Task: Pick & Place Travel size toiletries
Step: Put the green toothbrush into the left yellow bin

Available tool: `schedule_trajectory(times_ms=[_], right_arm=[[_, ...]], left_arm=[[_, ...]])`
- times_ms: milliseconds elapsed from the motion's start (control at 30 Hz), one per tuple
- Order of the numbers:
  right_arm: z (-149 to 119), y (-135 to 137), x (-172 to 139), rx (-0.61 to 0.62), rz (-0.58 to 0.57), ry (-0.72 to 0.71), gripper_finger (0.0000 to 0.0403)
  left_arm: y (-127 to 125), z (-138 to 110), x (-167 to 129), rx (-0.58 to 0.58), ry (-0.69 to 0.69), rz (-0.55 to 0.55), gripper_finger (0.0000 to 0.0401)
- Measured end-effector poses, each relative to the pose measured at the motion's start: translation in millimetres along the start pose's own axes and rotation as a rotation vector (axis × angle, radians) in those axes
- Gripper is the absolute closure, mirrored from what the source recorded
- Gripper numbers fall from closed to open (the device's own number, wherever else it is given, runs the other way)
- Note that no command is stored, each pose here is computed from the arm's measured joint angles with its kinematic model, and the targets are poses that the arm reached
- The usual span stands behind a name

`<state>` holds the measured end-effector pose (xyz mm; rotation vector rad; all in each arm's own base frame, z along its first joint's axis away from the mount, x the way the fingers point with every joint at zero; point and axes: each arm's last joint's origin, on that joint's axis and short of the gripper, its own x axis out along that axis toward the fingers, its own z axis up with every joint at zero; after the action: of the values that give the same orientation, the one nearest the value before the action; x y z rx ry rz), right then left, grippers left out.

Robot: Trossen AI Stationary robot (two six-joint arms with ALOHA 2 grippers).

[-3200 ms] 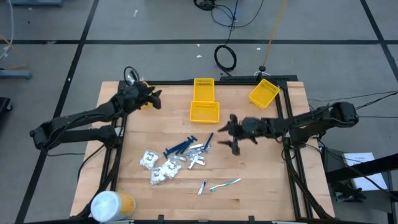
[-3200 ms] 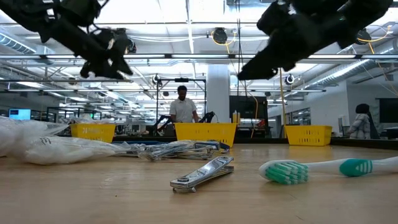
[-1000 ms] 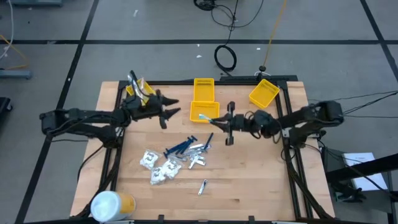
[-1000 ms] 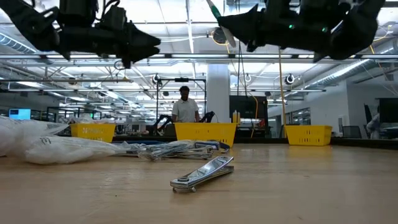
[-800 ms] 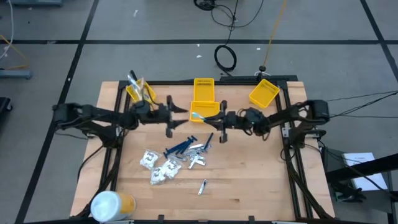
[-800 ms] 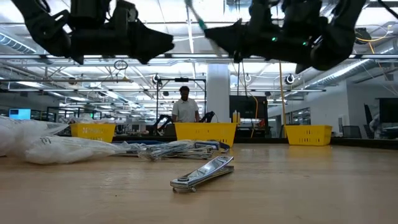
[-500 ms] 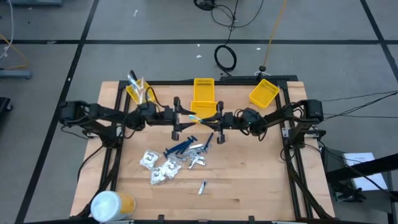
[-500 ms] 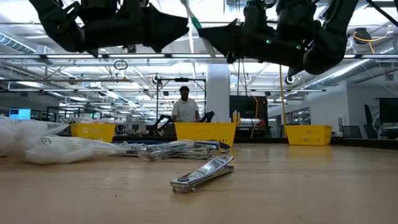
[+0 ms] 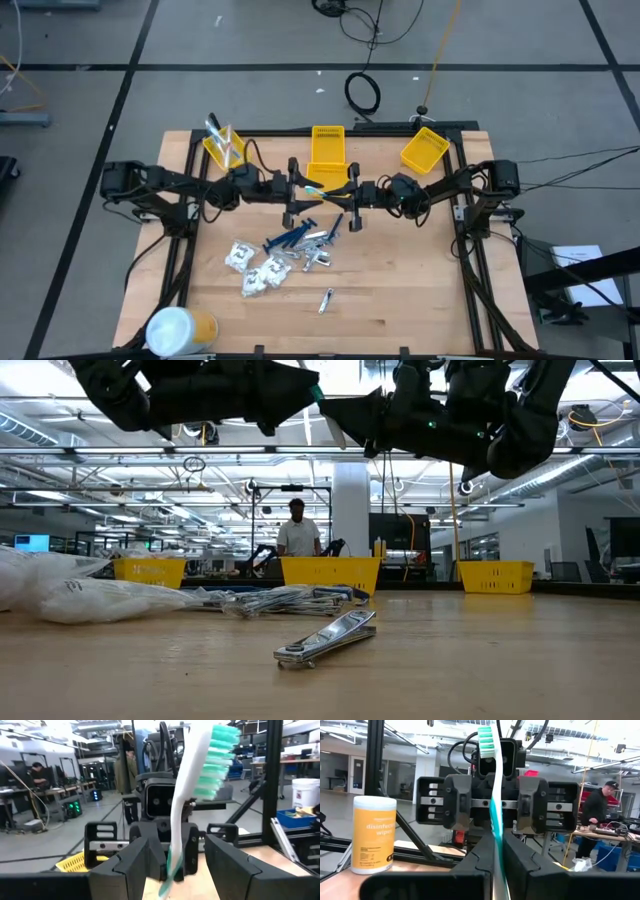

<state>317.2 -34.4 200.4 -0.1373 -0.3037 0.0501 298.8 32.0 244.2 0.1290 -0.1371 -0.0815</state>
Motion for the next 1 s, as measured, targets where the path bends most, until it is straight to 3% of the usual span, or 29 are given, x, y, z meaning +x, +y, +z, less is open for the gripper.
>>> schedule_trajectory(times_ms=[200,300,467,567,700,900,1000], right_arm=[[-0.6,0.1,0.0,0.001,0.000,0.006,0.0391],[-1.0,0.1,0.0,0.002,0.001,0.010,0.0391],[-1.7,-0.5,-0.1,0.004,-0.008,0.021,0.0391],[-1.7,-1.3,0.4,0.006,-0.025,0.024,0.0367],[-2.6,-3.0,0.2,0.076,-0.113,0.036,0.0310],[-6.5,-2.3,-0.9,0.098,-0.122,0.119,0.0240],[-7.8,-3.9,-2.0,0.093,-0.128,0.169,0.0219]], left_arm=[[1.0,-4.3,7.6,0.020,0.016,0.028,0.0223],[2.1,-2.9,8.1,0.023,0.009,0.031,0.0263],[5.5,-2.1,6.9,0.032,0.006,0.037,0.0374],[11.7,2.0,3.1,-0.008,0.014,0.077,0.0384],[21.2,14.6,-8.3,-0.019,0.051,0.189,0.0388],[33.2,41.2,-42.6,-0.029,0.182,0.449,0.0387],[41.4,45.1,-67.6,-0.101,0.304,0.660,0.0393]])
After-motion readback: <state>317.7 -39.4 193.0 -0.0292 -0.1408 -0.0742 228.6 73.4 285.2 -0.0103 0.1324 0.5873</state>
